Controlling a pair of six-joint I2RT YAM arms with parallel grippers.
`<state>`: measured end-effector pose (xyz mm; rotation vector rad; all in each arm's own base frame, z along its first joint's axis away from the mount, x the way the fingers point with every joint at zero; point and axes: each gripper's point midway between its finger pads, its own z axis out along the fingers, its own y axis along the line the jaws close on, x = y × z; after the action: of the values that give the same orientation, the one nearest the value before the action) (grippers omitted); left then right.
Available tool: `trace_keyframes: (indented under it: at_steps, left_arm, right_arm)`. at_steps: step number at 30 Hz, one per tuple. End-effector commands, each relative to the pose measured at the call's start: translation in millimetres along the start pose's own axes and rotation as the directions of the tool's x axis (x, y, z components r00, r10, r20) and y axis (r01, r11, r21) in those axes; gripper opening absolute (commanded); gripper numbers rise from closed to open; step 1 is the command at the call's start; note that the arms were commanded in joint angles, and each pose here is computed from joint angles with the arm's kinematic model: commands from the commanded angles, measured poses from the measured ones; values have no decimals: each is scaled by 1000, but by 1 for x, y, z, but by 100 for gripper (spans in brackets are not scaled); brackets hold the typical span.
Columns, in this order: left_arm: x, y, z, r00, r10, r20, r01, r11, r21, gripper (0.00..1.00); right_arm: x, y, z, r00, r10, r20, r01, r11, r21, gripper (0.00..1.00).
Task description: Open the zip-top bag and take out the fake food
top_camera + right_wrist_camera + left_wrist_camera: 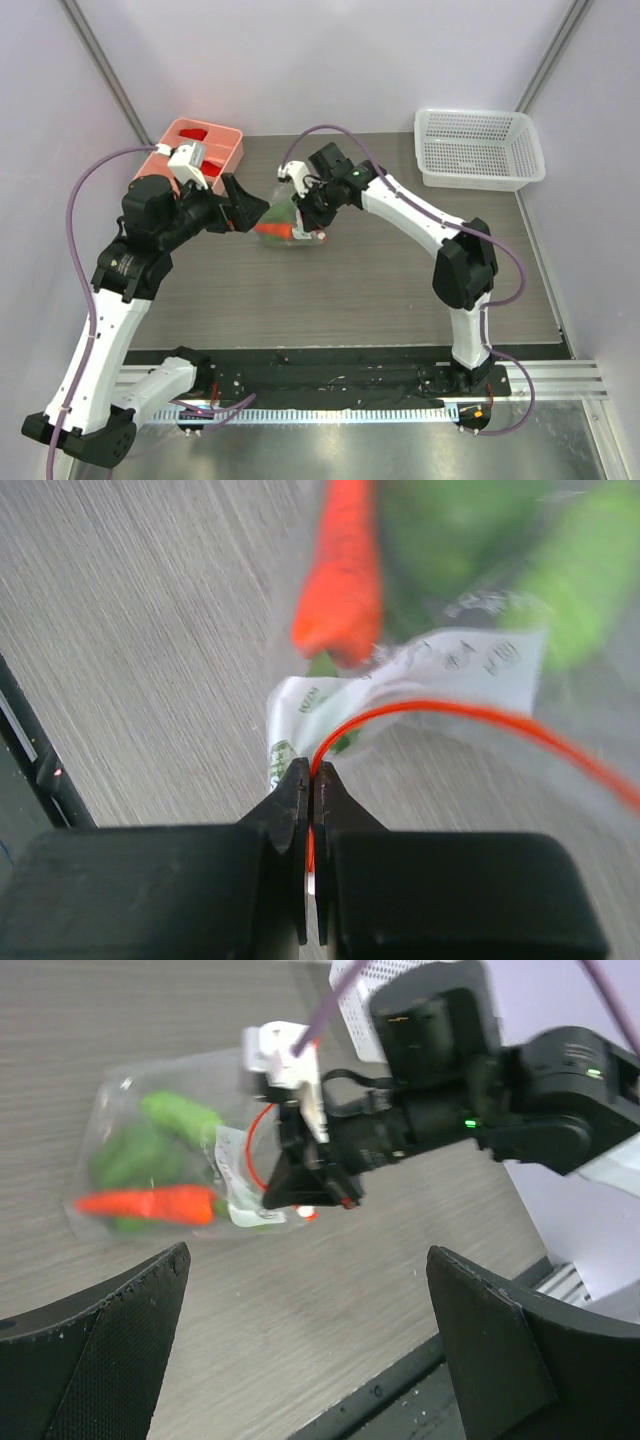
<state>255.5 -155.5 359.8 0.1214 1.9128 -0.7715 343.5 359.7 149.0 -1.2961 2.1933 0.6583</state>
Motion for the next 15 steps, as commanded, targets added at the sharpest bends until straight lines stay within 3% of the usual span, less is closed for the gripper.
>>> trace_keyframes:
  at_steps: [1, 5, 9, 15]
  left_arm:
    - [-23, -2, -9, 997, 25, 70, -23, 999, -30, 100]
    - [-42, -7, -16, 981, -37, 190, 41, 999, -18, 100]
    - [-46, -6, -22, 967, -69, 245, 76, 997, -17, 100]
    - [-25, -10, -2, 992, -31, 123, 27, 999, 39, 99]
  right_arm:
    - [-63, -7, -91, 962, -134, 237, 104, 985, 137, 1]
    - [-102, 2, -122, 921, -189, 342, 148, 979, 141, 1]
    - [-104, 10, -119, 928, -217, 304, 207, 976, 64, 1]
    - [-88, -1, -93, 953, -204, 223, 199, 979, 44, 1]
